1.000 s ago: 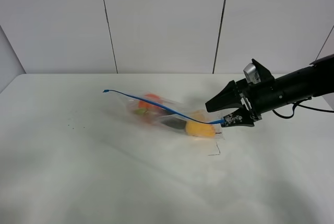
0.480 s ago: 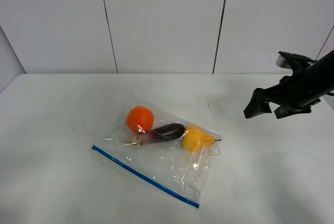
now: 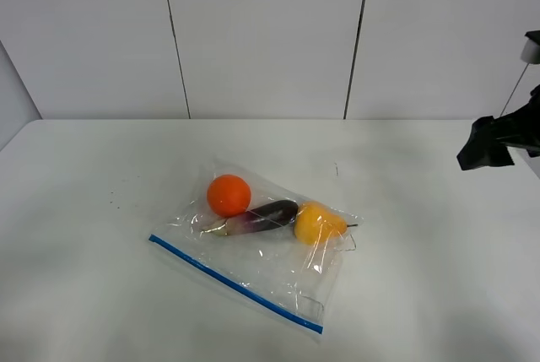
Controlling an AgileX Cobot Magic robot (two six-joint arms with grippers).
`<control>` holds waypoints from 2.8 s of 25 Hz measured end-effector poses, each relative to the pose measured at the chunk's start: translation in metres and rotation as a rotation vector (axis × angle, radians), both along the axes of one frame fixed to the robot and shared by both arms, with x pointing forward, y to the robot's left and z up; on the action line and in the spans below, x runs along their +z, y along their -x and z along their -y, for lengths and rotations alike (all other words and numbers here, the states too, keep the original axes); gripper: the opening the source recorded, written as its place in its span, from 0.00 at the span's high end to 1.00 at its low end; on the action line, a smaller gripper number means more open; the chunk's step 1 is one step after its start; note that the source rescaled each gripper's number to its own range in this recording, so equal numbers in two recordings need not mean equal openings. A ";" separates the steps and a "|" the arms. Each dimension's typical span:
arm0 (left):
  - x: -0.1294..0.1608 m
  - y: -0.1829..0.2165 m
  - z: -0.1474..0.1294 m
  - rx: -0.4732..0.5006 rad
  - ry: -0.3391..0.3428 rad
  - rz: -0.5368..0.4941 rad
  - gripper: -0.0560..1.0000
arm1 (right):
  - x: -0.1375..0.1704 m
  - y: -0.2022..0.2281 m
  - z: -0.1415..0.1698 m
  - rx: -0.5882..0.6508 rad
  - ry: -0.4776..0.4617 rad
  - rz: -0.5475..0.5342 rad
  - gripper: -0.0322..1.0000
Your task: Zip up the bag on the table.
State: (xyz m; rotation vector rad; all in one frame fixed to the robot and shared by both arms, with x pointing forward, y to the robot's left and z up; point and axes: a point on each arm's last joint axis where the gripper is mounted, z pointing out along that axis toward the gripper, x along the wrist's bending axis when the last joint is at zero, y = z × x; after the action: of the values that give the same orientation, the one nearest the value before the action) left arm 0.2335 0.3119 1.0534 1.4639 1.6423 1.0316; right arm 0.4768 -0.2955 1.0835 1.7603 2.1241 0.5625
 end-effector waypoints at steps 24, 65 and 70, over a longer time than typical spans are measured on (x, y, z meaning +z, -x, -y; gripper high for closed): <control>0.000 0.000 0.000 0.002 -0.003 0.000 0.00 | 0.000 0.204 -0.003 -0.043 0.012 0.467 0.00; 0.000 0.000 0.000 0.002 -0.003 0.000 0.00 | -0.029 0.242 0.003 -0.181 -0.018 0.619 0.00; 0.000 0.000 0.000 0.002 -0.003 0.000 0.00 | -0.029 0.242 0.003 -0.181 -0.018 0.619 0.00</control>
State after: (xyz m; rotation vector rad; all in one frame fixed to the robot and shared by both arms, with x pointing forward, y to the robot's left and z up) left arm 0.2335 0.3122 1.0535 1.4645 1.6433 1.0358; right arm 0.2353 -0.2985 1.0543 1.5048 1.5233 0.9312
